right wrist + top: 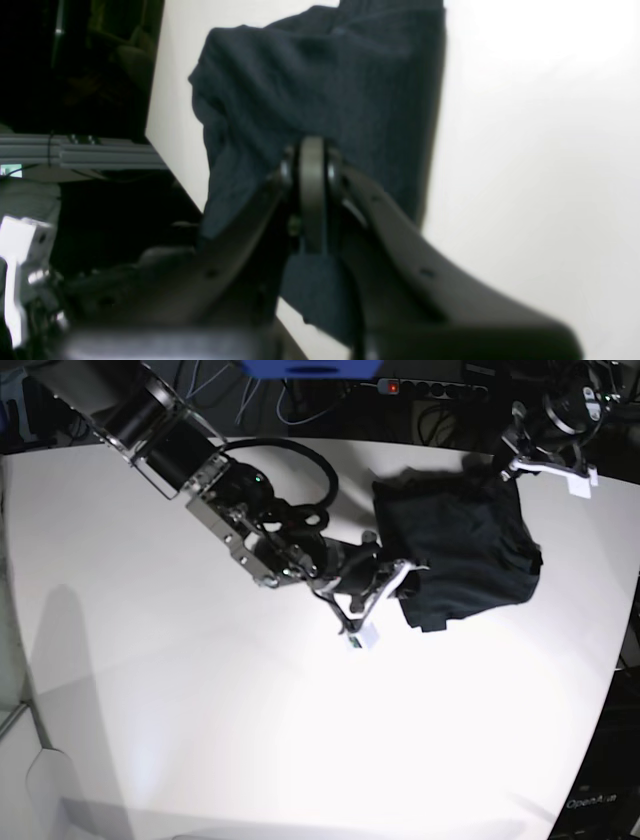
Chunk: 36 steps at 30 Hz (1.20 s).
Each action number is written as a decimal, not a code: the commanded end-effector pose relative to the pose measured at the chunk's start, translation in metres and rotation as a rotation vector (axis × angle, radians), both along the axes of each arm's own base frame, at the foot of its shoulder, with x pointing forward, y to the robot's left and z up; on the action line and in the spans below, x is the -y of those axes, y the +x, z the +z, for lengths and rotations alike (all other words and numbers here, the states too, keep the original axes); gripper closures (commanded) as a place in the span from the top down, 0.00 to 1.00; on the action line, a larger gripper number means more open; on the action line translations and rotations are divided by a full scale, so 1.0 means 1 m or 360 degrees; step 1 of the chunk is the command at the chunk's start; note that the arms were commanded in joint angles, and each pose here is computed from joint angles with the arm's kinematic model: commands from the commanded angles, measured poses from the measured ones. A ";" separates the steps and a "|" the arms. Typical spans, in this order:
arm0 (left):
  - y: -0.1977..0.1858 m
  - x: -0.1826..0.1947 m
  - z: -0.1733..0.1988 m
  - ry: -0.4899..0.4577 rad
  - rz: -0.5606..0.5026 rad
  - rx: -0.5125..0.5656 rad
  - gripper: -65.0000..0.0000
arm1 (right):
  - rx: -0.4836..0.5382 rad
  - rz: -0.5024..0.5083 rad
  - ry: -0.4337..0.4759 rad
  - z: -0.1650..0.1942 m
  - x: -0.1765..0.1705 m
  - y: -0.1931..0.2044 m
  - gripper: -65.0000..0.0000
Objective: Fold the T-shirt properly
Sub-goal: 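Release the left gripper and lift it off the black bundle, then pull the bundle edge with the right gripper toward the right arm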
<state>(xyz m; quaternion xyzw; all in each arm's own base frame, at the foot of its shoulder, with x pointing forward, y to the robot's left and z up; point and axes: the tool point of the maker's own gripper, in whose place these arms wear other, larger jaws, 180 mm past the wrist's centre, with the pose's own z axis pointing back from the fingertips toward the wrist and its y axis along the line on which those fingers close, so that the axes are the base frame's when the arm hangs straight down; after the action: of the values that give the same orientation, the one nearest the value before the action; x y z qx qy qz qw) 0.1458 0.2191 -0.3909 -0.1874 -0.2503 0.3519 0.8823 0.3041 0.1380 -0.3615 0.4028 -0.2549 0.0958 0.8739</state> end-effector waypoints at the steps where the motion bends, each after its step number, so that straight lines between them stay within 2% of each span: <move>1: -0.006 -0.003 0.001 0.0020 -0.0001 -0.0017 0.00 | 0.0058 0.0000 0.0081 0.020 -0.009 0.009 0.00; 5: -0.015 -0.001 -0.004 -0.0004 -0.0020 -0.0076 0.00 | 0.0055 -0.0002 0.0078 0.019 -0.008 0.009 0.00; 11: -0.026 0.023 -0.012 -0.0213 -0.0175 -0.0276 0.00 | 0.0054 -0.0001 0.0079 0.019 -0.008 0.008 0.00; 17: -0.029 0.019 -0.020 -0.0256 -0.0103 -0.0311 0.00 | 0.0057 0.0000 0.0082 0.020 -0.008 0.008 0.00; 23: -0.028 0.016 -0.018 -0.0248 -0.0087 -0.0293 0.00 | 0.0022 0.0017 0.0075 0.015 -0.009 0.001 0.00; 27: -0.016 0.023 -0.001 -0.0222 -0.0210 -0.0152 0.00 | -0.0006 0.0057 0.0095 0.018 -0.016 -0.009 0.00; 31: -0.014 0.013 0.006 -0.0171 -0.0183 -0.0060 0.00 | -0.0024 0.0065 0.0123 0.019 -0.018 -0.018 0.00; 36: -0.013 0.019 0.010 -0.0098 -0.0420 0.0032 0.00 | -0.0029 0.0061 0.0120 0.018 -0.018 -0.017 0.00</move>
<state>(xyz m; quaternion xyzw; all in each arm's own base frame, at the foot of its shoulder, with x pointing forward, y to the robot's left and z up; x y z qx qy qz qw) 0.1311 0.1989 -0.3859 -0.2471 -0.2167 0.2388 0.9138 0.2784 0.1502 -0.3612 0.4231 -0.2256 0.0999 0.8718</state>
